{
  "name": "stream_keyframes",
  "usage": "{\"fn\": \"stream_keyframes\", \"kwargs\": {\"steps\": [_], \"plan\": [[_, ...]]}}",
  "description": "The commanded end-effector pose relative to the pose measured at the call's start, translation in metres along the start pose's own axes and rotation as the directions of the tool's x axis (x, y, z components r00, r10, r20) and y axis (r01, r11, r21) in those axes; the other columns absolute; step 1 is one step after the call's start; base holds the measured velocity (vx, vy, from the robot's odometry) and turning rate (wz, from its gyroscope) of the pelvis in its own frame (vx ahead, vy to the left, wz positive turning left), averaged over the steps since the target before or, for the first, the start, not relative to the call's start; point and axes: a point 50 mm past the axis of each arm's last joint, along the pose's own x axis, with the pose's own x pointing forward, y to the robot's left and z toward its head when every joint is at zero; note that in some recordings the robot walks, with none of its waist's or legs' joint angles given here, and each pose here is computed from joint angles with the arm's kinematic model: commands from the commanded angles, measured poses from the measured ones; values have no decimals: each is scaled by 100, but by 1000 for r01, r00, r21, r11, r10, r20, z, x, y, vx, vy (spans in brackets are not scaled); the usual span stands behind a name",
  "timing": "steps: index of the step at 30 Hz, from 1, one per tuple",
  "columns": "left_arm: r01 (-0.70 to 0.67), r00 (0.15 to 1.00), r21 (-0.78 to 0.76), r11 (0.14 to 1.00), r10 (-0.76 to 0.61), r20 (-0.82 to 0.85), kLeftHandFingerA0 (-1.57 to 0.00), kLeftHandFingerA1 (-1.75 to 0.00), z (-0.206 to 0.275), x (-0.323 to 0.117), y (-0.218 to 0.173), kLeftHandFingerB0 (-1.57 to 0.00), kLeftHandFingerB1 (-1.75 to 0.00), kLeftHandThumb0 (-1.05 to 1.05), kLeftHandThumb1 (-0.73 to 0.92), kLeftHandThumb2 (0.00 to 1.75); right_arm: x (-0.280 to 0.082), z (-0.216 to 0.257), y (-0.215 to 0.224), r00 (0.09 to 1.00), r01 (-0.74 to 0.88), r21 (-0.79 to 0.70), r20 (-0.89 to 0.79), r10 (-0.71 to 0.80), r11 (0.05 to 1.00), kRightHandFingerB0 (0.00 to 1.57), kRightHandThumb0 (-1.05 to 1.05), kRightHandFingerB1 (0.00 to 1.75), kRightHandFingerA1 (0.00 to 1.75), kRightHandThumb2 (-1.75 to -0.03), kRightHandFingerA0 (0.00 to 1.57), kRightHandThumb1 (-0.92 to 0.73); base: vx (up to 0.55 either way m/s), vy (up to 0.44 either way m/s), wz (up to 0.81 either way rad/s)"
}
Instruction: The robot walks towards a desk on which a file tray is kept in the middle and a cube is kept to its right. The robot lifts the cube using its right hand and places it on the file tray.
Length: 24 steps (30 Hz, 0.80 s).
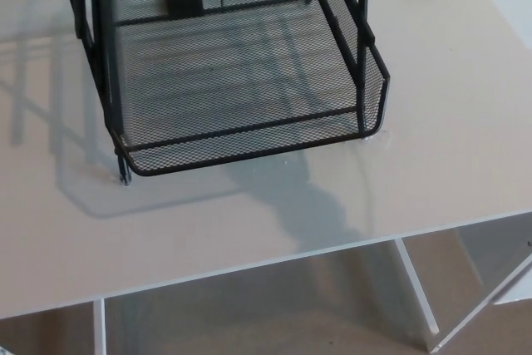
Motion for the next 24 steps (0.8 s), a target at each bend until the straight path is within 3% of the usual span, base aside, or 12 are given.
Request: {"fn": "stream_keyframes", "kwargs": {"steps": [1,2,4,5,8,9,10,17,19,22,23,24], "plan": [[-12,1000,28,1000,12,3,-34,-59,0,1,4,-19,-49,-70,76,105,7,15,29,982,-186,12,40,186,982,91,-26,76,153,-74,93,-62,0,0,0],[-12,1000,29,1000,12,3,-37,-52,1,2,4,-21,-38,-71,91,72,6,16,37,974,-224,6,36,224,974,93,-27,70,153,-67,92,-62,0,0,0],[-2,1000,24,1000,2,12,-39,-56,6,0,4,-24,-40,-71,92,71,3,16,58,938,-346,-24,16,347,938,91,-23,72,151,-68,88,-63,0,0,0],[10,1000,30,999,-11,16,-31,-58,6,0,3,-19,-49,-70,77,104,-1,13,69,928,-373,-27,11,374,927,93,-23,68,145,-68,91,-62,0,0,0],[20,999,42,999,-22,29,-36,-54,8,-2,2,-20,-39,-70,91,73,-5,10,80,912,-409,-19,4,409,912,92,-22,69,141,-67,92,-61,0,0,0],[21,999,47,999,-23,33,-33,-61,8,-1,1,-17,-50,-72,76,108,-10,9,93,910,-415,-38,-9,415,909,95,-23,70,136,-66,95,-59,0,0,0],[19,999,58,998,-21,33,-39,-57,8,0,0,-23,-41,-74,92,71,-13,8,99,903,-430,-49,-21,430,901,93,-25,72,135,-67,94,-61,0,0,0],[19,1000,49,999,-20,24,-39,-58,9,3,-1,-24,-42,-71,92,70,-24,-1,113,853,-517,-12,-96,513,856,91,-26,67,146,-64,85,-66,0,0,0],[30,999,61,998,-32,32,-31,-62,11,2,-1,-17,-50,-71,75,107,-27,-5,114,855,-511,-17,-110,507,859,90,-28,68,146,-64,85,-66,0,0,0],[55,997,78,995,-58,42,-30,-61,10,-1,-1,-18,-50,-72,76,105,-28,-6,116,860,-503,-27,-118,497,864,88,-28,67,144,-63,87,-68,0,0,0],[35,999,71,997,-37,23,-39,-57,9,1,-1,-23,-39,-69,92,71,-28,-5,113,883,-457,-12,-128,452,889,74,-29,49,114,-61,93,-70,0,0,0],[38,999,78,996,-40,26,-39,-59,10,1,-1,-25,-42,-70,92,70,-26,-3,111,892,-441,-19,-124,435,897,39,-38,37,84,-60,54,-67,0,0,0]]}}
